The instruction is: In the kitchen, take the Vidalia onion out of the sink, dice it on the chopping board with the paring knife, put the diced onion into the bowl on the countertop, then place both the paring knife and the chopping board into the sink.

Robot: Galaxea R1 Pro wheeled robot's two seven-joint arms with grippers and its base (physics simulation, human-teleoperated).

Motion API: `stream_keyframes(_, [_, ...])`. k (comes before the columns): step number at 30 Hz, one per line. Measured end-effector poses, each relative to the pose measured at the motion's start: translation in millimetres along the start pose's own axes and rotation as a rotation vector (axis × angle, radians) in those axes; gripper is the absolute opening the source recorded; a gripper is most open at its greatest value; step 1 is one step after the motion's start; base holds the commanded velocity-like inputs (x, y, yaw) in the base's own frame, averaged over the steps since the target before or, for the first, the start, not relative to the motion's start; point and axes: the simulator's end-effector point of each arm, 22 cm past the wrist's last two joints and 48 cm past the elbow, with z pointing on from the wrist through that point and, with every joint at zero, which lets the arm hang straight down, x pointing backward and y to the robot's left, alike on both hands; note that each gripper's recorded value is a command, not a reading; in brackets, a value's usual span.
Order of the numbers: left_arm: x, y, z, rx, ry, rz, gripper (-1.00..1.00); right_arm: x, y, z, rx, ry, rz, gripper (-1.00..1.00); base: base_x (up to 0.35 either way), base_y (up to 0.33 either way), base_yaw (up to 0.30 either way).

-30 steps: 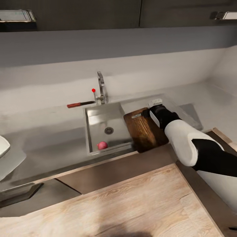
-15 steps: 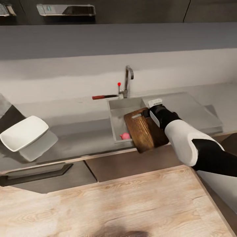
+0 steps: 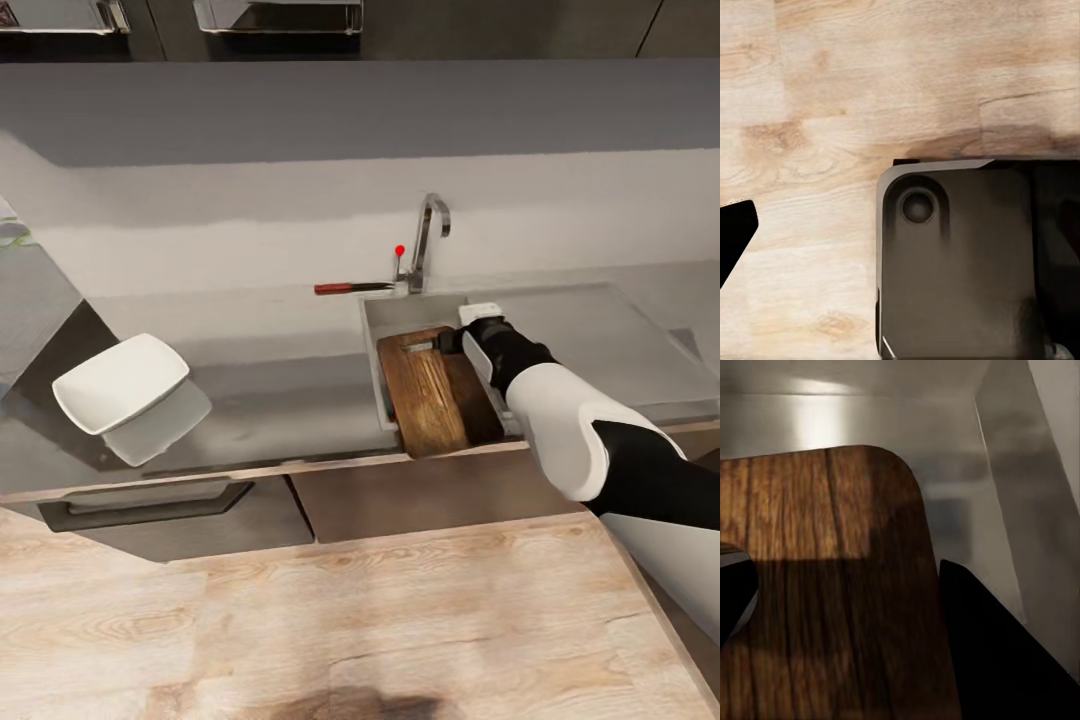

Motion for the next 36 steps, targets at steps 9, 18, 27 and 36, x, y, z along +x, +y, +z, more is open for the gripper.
stream_keyframes(9, [4, 0, -1.5, 0.000, 0.010, -0.001, 1.00, 8, -41, 1.6, 0.088, 0.019, 0.146, -1.00, 0.000, 0.050, 0.002])
stream_keyframes(18, [3, 0, -1.5, 0.000, 0.007, 0.000, 1.00, 7, -39, -0.2, 0.086, 0.017, 0.163, -1.00, 0.000, 0.284, -0.095])
stream_keyframes(27, [2, 1, -1.4, 0.000, 0.004, 0.000, 1.00, 0, -38, -6.1, 0.084, 0.007, 0.164, -1.00, 0.000, 0.299, -0.207])
stream_keyframes(36, [-1, 1, -0.8, 0.000, -0.005, -0.001, 1.00, -6, -38, -12.1, 0.082, -0.003, 0.163, -1.00, 0.000, 0.299, -0.209])
